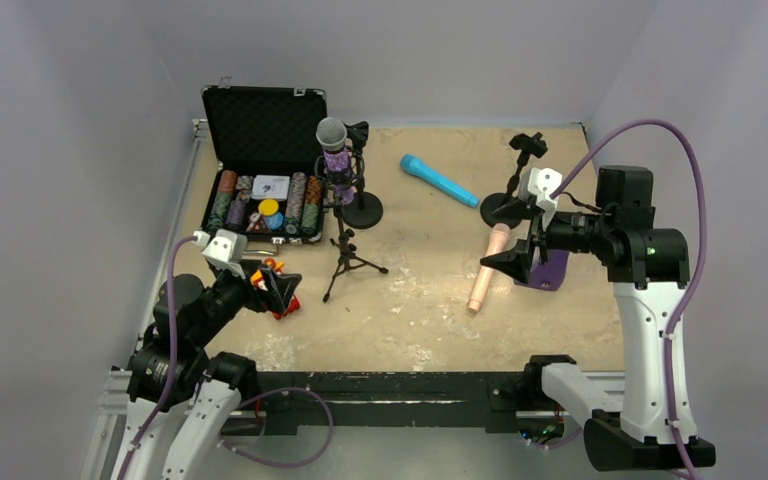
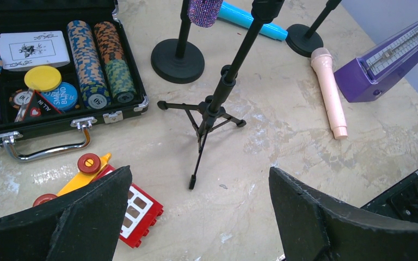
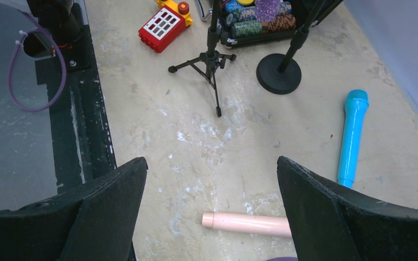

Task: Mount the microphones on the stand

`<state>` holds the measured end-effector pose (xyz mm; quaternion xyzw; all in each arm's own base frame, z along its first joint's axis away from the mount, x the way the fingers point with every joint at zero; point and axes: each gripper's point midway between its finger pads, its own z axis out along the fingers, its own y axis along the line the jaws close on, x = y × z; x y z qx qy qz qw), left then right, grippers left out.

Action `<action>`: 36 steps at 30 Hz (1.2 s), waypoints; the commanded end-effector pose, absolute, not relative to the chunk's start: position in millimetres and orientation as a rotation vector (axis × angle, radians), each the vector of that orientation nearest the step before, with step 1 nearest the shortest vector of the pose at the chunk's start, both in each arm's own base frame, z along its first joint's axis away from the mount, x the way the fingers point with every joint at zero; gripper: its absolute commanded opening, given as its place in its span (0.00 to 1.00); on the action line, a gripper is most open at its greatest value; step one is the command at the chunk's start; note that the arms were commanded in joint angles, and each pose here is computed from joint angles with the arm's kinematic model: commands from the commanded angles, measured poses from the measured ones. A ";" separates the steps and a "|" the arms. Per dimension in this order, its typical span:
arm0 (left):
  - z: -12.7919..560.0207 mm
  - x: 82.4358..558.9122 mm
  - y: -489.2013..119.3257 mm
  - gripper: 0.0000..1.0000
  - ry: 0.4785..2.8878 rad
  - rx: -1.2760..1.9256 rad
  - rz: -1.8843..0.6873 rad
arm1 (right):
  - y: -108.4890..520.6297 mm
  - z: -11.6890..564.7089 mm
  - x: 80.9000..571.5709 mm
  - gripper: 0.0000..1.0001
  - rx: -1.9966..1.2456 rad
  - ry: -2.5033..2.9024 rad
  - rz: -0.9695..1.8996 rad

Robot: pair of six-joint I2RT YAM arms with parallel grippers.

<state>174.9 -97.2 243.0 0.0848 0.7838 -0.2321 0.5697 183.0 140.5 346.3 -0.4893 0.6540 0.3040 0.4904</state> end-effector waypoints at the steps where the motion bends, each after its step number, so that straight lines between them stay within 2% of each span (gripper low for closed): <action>1: 250.4 176.4 -98.8 0.99 1.798 0.226 -0.544 | 143.1 350.9 184.0 0.92 -1.184 1.565 0.758; 36: 249.8 177.1 -98.2 0.99 1.801 0.224 -0.539 | 128.5 346.9 210.0 0.92 -1.094 1.658 0.678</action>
